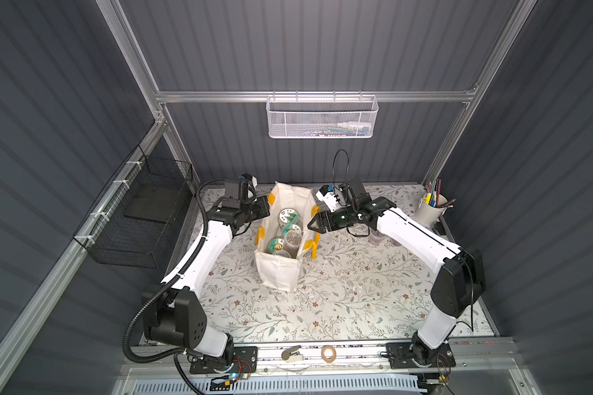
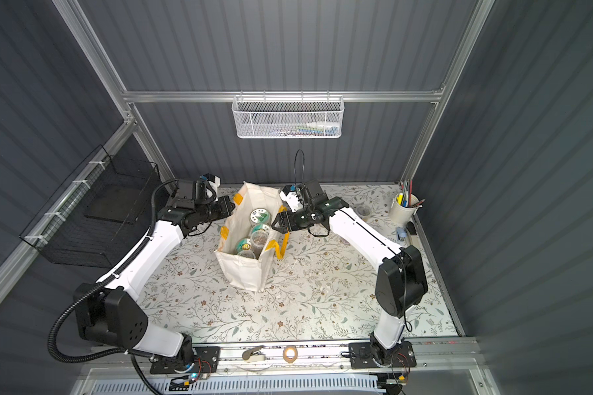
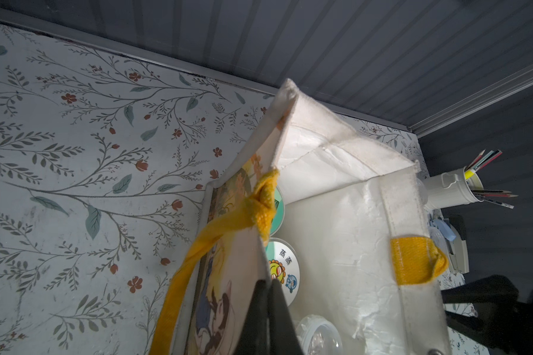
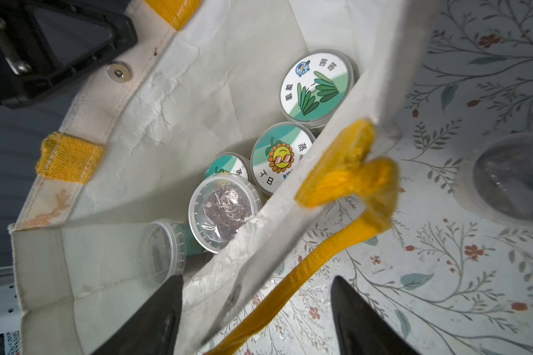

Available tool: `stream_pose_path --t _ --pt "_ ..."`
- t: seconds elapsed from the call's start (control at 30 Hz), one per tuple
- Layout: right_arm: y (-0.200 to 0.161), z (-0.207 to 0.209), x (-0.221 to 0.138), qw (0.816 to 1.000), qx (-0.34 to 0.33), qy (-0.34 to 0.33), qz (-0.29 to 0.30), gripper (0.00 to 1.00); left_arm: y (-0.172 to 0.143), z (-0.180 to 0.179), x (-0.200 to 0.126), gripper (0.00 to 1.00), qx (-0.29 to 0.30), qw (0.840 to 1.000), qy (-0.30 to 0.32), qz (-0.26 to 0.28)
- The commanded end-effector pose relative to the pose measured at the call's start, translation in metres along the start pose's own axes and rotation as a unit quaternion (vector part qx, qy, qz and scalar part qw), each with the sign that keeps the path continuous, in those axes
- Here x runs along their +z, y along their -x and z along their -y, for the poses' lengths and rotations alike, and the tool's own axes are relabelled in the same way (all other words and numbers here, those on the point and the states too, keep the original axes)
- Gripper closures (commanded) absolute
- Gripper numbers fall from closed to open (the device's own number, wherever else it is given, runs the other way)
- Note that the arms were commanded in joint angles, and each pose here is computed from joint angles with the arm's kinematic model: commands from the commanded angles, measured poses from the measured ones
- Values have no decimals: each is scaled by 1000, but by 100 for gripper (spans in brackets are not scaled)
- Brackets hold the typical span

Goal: Take out the seed jars from the canvas bag
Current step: Adjust the canvas bag at the center of the board.

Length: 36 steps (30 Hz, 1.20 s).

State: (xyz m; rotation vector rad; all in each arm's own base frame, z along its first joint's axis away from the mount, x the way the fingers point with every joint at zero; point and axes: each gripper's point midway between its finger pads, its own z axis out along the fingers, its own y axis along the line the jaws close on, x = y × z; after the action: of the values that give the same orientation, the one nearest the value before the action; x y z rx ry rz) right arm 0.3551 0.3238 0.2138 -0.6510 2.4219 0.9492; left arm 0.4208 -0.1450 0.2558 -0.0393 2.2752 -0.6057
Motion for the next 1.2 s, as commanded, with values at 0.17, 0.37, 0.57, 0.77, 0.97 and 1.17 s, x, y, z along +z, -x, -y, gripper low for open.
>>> stream_pose_path --t 0.17,0.37,0.57,0.77,0.97,1.17 --pt "14 -20 19 999 6 52 -4 48 49 16 -13 100 39 998 -5 57" --pt "28 -33 32 997 0 76 -3 64 66 13 -12 100 57 996 7 65" --pt "49 -47 46 996 -19 88 1 68 90 8 -14 100 76 994 15 77" --pt "66 -57 59 994 -32 100 8 71 115 16 -18 100 103 991 11 89" --pt "47 -46 69 995 -27 91 -11 67 115 31 -12 100 100 990 -37 91" --pt "7 -26 72 997 -10 69 -26 59 92 39 -3 100 92 989 -85 78"
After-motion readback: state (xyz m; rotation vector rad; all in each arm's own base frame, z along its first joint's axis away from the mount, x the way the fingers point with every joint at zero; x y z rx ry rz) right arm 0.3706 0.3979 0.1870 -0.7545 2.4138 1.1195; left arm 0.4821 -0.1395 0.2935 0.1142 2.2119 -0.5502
